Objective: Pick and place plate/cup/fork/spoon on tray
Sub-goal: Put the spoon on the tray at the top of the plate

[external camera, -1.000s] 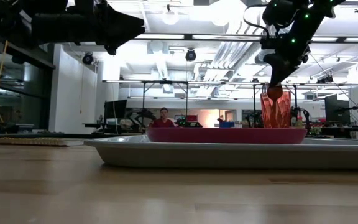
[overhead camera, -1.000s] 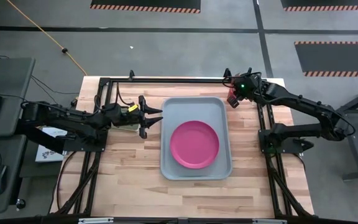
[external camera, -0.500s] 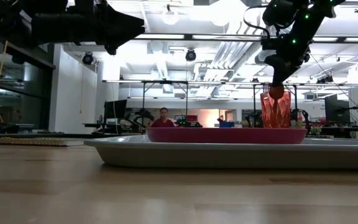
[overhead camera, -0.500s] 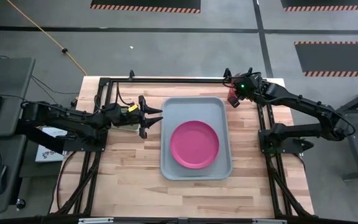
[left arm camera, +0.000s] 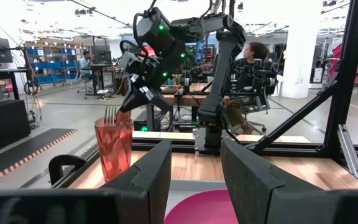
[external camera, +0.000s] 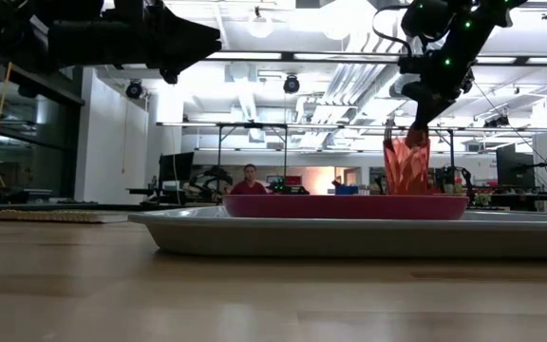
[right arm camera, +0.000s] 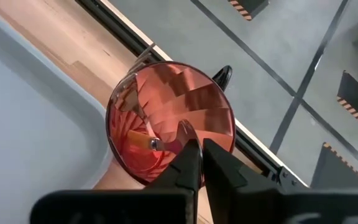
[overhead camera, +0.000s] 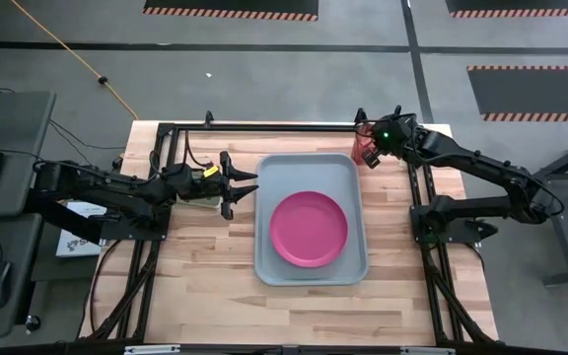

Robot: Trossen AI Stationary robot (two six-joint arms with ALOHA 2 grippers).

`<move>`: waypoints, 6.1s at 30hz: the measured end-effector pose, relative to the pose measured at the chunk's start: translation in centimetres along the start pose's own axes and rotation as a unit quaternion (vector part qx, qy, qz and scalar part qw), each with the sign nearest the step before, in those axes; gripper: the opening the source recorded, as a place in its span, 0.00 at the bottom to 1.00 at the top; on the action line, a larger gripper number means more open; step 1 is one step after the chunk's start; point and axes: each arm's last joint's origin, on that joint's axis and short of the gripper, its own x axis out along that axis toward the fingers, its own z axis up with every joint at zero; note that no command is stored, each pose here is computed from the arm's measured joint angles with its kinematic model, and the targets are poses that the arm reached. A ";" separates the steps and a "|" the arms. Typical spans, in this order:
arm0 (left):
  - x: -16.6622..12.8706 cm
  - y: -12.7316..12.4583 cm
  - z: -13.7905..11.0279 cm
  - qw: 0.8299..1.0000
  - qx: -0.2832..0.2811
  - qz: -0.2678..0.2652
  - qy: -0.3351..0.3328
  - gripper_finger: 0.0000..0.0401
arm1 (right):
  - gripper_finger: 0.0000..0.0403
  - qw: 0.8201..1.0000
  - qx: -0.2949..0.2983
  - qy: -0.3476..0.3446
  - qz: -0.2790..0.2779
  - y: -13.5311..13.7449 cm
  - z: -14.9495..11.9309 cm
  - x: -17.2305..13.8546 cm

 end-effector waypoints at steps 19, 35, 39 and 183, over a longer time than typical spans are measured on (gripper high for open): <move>0.0 0.0 0.0 1.000 0.000 0.000 0.000 0.33 | 0.00 1.000 -0.007 -0.010 0.003 -0.1 0.4 -0.2; 0.0 0.0 0.0 1.000 0.000 0.000 0.002 0.33 | 0.00 0.999 0.009 -0.040 0.014 -1.3 2.9 -2.8; 0.0 0.0 0.0 1.000 0.000 0.000 0.002 0.33 | 0.00 0.999 0.009 -0.040 0.013 -1.3 2.9 -2.8; 0.0 0.0 -0.3 0.999 -0.032 -0.001 0.017 0.33 | 0.03 0.953 0.191 -0.087 0.218 9.6 -7.4 9.2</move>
